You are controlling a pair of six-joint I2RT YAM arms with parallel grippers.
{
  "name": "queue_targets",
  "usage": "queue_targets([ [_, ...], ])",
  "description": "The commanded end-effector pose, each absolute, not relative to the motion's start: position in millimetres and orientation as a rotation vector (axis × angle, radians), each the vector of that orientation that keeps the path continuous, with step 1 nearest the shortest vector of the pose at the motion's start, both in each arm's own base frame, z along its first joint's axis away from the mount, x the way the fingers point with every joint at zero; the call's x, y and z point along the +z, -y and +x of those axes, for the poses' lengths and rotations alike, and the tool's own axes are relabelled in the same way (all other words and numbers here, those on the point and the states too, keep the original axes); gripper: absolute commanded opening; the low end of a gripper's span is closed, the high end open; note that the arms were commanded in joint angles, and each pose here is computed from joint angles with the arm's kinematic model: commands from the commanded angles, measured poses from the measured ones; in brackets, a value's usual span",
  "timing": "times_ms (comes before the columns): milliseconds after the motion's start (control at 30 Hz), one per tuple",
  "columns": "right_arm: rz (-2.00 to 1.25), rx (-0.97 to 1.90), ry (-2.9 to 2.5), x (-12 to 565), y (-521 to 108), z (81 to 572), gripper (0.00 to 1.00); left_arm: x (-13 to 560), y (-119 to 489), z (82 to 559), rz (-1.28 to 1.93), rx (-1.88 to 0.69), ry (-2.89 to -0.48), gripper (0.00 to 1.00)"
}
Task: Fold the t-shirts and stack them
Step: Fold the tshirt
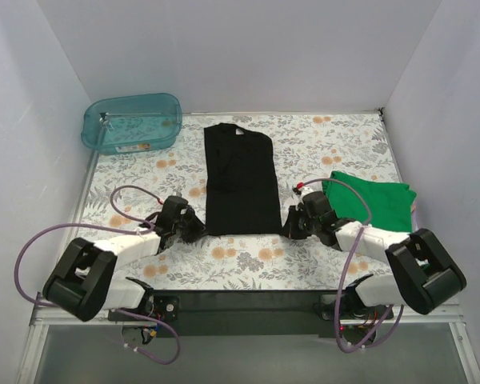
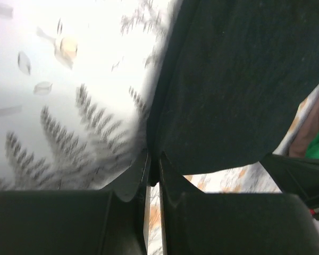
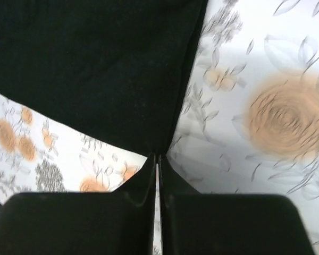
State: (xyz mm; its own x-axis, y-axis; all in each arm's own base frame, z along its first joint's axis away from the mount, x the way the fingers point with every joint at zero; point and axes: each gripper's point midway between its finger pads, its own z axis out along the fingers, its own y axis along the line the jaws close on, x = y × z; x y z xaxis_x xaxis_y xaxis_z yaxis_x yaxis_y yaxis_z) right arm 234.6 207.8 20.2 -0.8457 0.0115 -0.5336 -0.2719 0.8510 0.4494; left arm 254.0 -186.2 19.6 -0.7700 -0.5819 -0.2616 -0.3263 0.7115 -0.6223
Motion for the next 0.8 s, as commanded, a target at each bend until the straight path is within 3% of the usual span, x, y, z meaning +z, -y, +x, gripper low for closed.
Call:
queue_targets([
  [0, -0.216, 0.827, -2.557, 6, -207, 181, 0.01, 6, 175, 203, -0.689, -0.764, -2.573, 0.0],
  [200, -0.28, 1.004, -2.655, -5, -207, 79, 0.01, -4, 167, 125, -0.718, -0.831, -2.66, 0.0],
  [333, -0.233, 1.052, -2.731, -9, -200, 37, 0.01, -11, 153, 82, -0.78, -0.83, -2.749, 0.0],
  [533, -0.25, 1.161, -2.644, 12, -210, 32, 0.01, 8, 159, 79, -0.734, -0.956, -2.69, 0.0],
  [767, -0.342, 1.068, -2.629, 30, -217, 44, 0.01, 37, 178, 96, -0.638, -1.022, -2.661, 0.0],
])
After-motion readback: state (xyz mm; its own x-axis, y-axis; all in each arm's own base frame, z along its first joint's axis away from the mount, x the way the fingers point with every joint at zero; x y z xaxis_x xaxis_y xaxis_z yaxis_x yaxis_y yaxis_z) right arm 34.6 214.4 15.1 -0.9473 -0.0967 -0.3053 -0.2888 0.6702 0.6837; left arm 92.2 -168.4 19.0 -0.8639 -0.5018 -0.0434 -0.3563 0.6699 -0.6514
